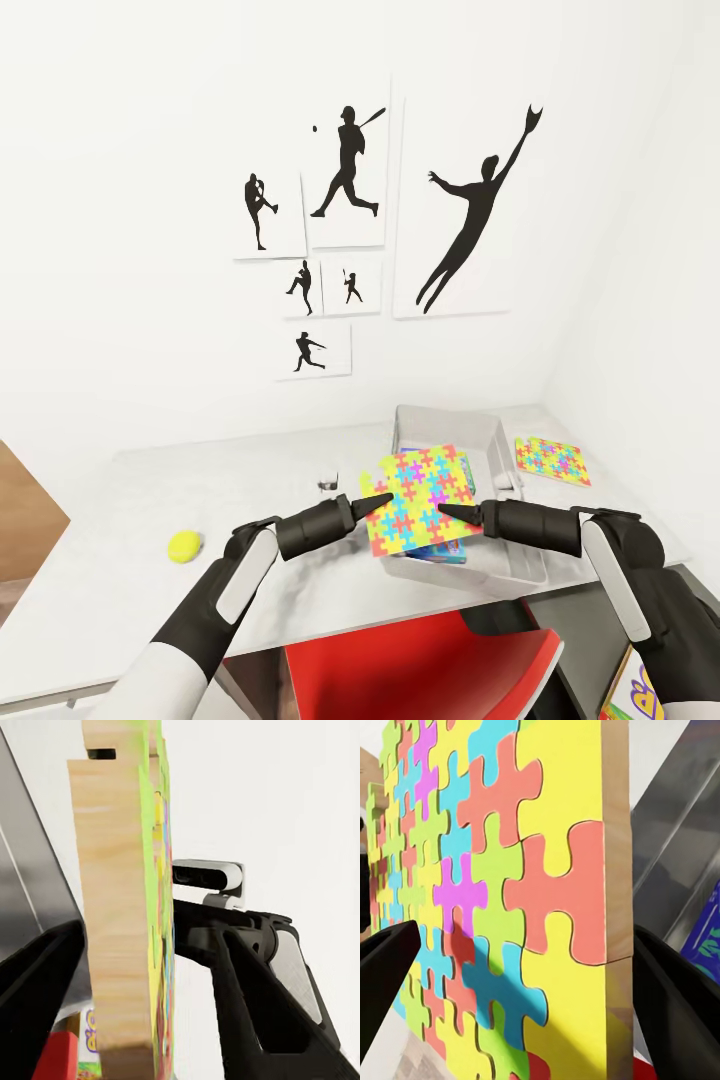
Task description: Put all the toys in the child's room - the three board games (two on the bed and one on the table), the two jigsaw puzzles on the table, and the tennis ball on the table - inside the toy box on the table in the child's room.
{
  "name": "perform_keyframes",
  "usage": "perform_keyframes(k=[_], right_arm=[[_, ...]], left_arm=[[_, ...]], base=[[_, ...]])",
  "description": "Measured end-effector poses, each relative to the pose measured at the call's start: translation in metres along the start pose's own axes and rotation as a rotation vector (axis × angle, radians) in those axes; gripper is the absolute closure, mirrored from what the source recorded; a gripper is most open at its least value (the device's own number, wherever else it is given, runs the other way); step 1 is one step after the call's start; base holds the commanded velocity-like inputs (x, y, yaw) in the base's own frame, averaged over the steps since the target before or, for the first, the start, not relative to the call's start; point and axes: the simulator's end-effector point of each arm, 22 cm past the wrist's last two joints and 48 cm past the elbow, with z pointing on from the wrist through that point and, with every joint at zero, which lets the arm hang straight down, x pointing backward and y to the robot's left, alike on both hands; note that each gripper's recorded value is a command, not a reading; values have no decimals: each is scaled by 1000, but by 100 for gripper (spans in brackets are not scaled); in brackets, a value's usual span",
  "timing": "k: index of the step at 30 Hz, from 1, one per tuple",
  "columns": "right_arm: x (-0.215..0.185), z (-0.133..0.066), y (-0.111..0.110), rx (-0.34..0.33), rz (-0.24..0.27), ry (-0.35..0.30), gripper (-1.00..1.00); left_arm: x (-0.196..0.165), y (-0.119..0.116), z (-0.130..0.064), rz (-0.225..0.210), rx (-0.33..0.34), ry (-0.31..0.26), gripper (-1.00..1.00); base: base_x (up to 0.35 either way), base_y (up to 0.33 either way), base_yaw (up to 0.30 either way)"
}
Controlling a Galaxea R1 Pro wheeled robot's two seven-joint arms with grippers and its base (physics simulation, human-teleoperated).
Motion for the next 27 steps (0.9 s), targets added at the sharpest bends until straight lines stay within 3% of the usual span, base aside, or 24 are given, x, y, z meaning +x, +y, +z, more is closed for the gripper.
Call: perform_keyframes(k=[27], right_arm=[[0, -1, -2, 4, 2, -2, 100]], left_arm=[[-2, 3, -3, -1, -8, -6, -100]], base=[[0, 0, 0]])
